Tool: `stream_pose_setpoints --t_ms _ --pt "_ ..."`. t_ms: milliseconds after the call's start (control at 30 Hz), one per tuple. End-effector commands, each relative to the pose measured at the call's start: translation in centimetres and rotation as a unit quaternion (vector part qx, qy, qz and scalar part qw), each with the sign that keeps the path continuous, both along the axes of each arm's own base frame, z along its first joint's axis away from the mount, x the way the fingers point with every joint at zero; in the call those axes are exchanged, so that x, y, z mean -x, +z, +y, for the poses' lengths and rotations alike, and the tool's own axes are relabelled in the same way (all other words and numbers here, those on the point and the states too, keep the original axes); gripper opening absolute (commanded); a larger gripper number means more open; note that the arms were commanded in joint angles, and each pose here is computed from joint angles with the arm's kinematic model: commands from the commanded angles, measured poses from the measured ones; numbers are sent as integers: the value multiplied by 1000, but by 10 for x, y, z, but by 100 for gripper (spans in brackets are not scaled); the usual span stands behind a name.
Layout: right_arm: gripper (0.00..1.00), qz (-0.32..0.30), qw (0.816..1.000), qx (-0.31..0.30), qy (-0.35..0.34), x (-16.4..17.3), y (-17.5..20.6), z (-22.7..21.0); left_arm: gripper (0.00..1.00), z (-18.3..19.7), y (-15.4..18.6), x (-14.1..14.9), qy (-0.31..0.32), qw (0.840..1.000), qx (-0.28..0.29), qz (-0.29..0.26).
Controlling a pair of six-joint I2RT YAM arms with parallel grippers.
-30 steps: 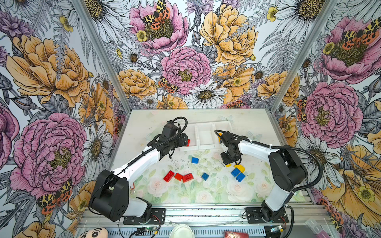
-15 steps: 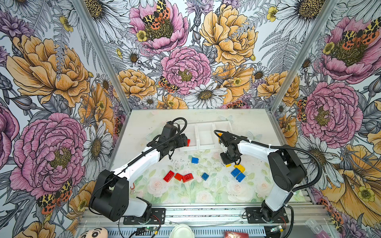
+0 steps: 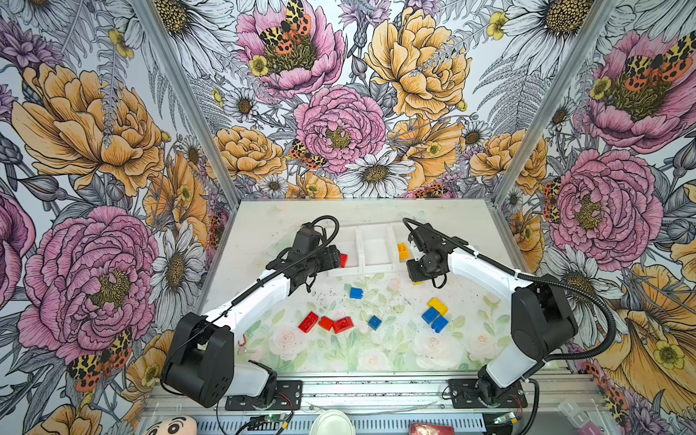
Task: Sort the legos into containers by color
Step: Pick up the lego from the center of the table, then place the lego in the container.
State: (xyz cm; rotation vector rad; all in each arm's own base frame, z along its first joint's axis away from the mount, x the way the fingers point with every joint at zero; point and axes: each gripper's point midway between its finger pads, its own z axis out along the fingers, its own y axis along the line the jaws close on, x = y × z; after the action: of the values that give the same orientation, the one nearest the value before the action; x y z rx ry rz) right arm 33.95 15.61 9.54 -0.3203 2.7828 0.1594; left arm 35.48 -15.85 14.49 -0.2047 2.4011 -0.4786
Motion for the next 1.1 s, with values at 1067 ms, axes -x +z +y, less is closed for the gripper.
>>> stream_pose_setpoints --t_ms 1067 --pt "30 -74 996 52 -9 -145 6 -6 99 3 -6 10 2 1000 18 5"
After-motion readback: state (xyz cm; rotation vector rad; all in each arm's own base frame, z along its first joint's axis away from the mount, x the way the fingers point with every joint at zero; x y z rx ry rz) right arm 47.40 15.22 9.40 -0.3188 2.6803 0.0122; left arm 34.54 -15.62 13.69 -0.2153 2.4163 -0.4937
